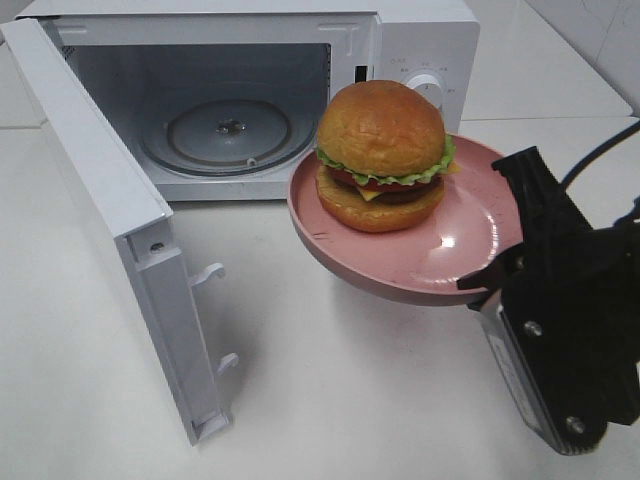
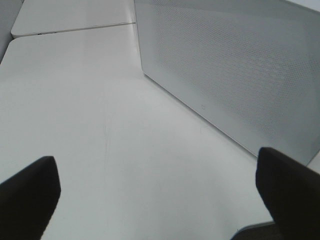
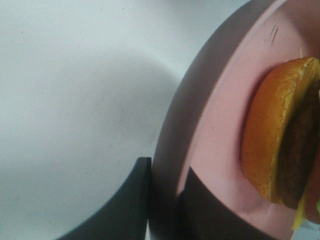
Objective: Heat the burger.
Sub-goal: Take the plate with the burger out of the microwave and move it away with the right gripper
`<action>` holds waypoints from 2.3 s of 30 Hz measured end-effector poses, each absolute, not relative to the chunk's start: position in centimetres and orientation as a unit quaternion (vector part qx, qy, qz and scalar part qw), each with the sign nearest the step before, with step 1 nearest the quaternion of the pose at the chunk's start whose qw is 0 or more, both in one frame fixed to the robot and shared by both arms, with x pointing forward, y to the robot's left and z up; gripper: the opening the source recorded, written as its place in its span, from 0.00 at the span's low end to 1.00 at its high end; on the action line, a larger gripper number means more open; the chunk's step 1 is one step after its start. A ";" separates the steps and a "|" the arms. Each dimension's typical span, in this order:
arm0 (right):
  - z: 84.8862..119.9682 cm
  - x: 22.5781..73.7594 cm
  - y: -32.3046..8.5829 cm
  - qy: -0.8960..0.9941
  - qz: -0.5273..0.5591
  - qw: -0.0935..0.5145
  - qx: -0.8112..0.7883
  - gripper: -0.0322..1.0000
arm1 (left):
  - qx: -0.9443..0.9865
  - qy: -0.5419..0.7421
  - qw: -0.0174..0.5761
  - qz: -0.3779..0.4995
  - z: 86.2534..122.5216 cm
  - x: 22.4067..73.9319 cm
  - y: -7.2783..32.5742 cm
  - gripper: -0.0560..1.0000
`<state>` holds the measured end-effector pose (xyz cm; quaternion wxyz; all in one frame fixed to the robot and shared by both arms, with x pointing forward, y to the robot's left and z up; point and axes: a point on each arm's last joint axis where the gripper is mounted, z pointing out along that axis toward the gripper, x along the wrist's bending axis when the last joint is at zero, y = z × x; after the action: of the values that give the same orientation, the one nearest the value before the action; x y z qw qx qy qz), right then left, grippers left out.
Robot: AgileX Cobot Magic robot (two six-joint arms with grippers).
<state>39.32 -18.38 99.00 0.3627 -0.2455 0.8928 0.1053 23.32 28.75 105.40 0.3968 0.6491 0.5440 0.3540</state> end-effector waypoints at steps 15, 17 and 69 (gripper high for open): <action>100.0 35.3 -22.5 0.906 0.072 0.359 -0.213 0.16 | 0.649 0.544 0.397 0.354 105.4 23.3 28.7 0.99; 100.0 35.2 -22.7 0.908 0.070 0.358 -0.208 0.16 | 0.649 0.544 0.397 0.354 105.4 23.3 28.7 0.99; 101.9 36.0 -28.1 0.854 -0.080 0.380 0.346 0.16 | 0.649 0.544 0.397 0.354 105.4 23.3 28.7 0.99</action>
<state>35.97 -28.09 101.88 0.3801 0.3458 0.8541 -0.0799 23.32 28.75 105.40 0.3968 0.6491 0.5440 0.3540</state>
